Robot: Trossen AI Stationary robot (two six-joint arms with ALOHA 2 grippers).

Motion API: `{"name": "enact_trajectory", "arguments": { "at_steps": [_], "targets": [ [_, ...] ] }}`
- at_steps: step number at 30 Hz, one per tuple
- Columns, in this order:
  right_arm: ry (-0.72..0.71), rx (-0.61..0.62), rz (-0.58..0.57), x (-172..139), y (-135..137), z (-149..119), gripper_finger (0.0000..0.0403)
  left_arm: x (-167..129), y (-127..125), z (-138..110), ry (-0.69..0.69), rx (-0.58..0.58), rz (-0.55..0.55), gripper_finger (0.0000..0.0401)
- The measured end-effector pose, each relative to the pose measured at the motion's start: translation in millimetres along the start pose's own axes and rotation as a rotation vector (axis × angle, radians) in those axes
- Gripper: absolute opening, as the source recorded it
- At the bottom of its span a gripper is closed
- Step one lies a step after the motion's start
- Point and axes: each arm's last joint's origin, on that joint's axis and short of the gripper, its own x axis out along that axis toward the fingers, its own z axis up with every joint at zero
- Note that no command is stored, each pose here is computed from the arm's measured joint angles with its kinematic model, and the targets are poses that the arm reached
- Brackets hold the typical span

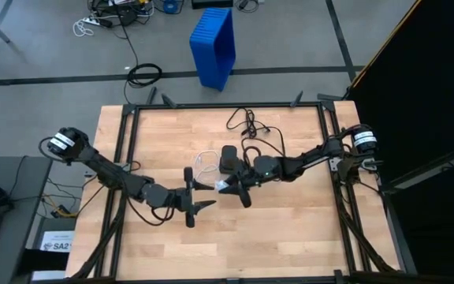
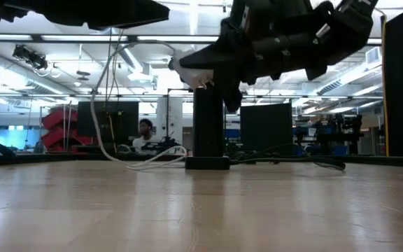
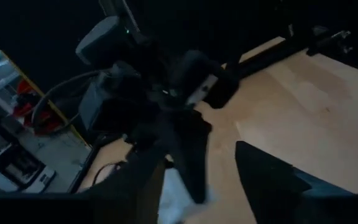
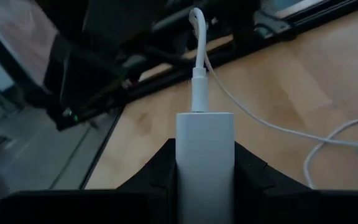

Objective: Insert USB
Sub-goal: Insert the charger adapter into the black outlet extension

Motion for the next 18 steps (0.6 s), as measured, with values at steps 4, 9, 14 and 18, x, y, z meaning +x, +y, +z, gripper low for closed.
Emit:
{"name": "enact_trajectory", "arguments": {
  "at_steps": [4,9,14,18],
  "targets": [
    [0.037,-0.008,0.019,4.9,5.8,3.6,0.0065,5.6,1.1,10.6,0.024,0.036,-0.028,0.0242],
    [0.069,-0.004,0.038,9.8,9.5,11.2,0.0065,12.2,1.6,21.8,0.169,0.134,-0.098,0.0272],
    [0.138,0.008,0.077,13.6,12.9,15.6,0.0065,13.6,3.9,30.3,0.255,0.194,-0.158,0.0273],
    [0.145,0.007,0.102,15.3,15.4,19.9,0.0065,14.0,3.7,30.9,0.255,0.192,-0.224,0.0273]
  ]
}}
